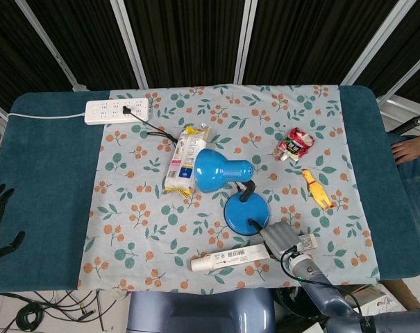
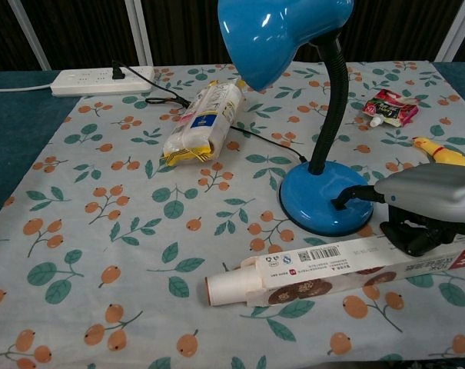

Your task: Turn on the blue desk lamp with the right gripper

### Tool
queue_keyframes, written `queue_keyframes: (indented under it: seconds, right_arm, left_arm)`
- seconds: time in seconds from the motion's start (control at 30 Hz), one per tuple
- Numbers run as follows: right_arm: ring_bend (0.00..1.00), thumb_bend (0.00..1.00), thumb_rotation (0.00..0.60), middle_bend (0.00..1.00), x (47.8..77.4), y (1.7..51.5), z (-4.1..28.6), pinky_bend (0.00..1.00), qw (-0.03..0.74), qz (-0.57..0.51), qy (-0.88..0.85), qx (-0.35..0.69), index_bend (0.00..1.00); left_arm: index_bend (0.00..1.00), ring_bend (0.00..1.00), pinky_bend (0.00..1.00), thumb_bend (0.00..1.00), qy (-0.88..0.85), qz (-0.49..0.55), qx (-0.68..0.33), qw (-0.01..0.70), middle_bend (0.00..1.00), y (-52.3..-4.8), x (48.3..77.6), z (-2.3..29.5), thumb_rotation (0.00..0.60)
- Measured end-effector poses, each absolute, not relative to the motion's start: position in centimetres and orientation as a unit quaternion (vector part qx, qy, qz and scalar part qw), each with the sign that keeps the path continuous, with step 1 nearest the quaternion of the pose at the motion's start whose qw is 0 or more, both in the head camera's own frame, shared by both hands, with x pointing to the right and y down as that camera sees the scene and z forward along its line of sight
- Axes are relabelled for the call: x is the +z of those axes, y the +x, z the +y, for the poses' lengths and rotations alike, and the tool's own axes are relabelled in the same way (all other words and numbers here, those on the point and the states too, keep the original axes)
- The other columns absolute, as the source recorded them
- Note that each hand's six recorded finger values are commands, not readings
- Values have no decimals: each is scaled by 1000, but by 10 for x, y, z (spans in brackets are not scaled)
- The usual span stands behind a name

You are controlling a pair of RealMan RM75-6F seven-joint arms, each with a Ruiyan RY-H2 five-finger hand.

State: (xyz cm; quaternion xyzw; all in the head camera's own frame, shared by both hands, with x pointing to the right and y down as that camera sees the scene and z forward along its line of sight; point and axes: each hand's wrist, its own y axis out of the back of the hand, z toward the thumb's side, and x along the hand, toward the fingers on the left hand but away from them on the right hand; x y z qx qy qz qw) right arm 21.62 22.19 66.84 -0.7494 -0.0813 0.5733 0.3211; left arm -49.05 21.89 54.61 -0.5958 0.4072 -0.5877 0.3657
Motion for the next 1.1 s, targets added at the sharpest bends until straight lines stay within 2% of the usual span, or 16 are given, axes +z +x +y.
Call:
queue_keyframes:
  seconds: [0.87,1.1]
  right_arm:
    - [957,695,600,908,664,215,223,837,325,-81,-750,570,165]
    - [873,667,600,808,652,212,208,780,341,-115,-746,561,115]
  left_arm:
    - [26,14,0,290,-596,407,-588,366,0,-491,546,219,600]
    - [26,14,0,290,-596,407,-589,365,0,-491,546,219,600]
